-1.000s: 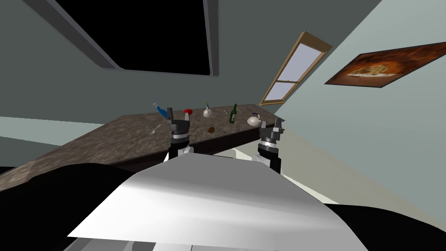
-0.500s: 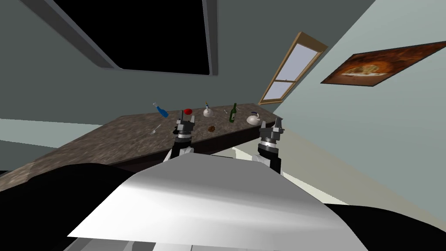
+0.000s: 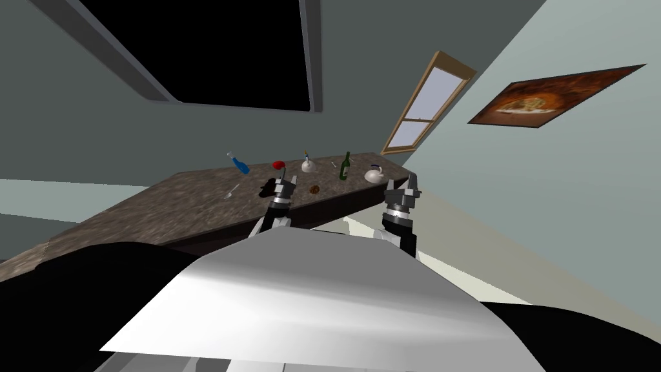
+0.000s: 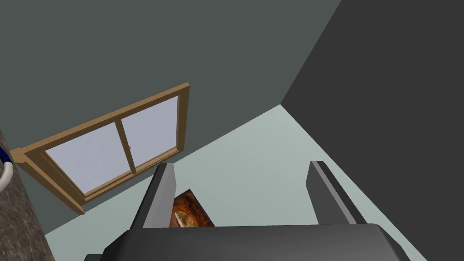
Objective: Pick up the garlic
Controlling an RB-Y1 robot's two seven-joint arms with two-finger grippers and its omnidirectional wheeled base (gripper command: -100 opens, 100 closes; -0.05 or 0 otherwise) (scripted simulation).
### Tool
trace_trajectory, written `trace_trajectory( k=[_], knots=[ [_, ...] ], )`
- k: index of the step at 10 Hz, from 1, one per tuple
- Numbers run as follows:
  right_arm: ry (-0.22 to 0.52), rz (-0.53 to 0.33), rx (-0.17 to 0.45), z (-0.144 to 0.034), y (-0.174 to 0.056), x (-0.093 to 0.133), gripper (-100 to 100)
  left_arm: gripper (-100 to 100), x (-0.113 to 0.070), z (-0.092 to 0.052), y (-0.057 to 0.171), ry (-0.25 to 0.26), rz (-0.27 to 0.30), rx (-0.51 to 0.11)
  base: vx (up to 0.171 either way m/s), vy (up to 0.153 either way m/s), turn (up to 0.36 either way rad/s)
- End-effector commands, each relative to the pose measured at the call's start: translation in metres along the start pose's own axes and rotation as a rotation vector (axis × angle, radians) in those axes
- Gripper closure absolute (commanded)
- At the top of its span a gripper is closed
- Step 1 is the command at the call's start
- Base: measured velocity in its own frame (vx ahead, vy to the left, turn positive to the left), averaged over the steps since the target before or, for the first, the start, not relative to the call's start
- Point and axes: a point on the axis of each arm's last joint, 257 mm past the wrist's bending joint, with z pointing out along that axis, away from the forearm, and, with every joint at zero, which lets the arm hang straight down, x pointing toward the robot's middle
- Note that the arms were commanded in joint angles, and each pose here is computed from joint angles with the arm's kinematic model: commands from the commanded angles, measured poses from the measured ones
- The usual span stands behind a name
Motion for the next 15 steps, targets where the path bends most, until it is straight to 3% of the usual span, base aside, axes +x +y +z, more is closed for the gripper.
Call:
trace_trajectory(
  k=[1,8,15],
  knots=[
    [0.0,0.0,0.0,0.0,0.0,0.0,0,-100,0.004,0.0,0.011,0.008,-0.003,-0.038,-0.025,0.012,-0.028],
    [0.0,0.0,0.0,0.0,0.0,0.0,0,-100,0.026,-0.008,0.086,0.04,-0.023,-0.243,-0.043,0.024,-0.046],
    [0.0,0.0,0.0,0.0,0.0,0.0,0,-100,0.032,-0.027,0.156,0.018,-0.06,-0.437,-0.014,0.032,-0.053]
  ],
)
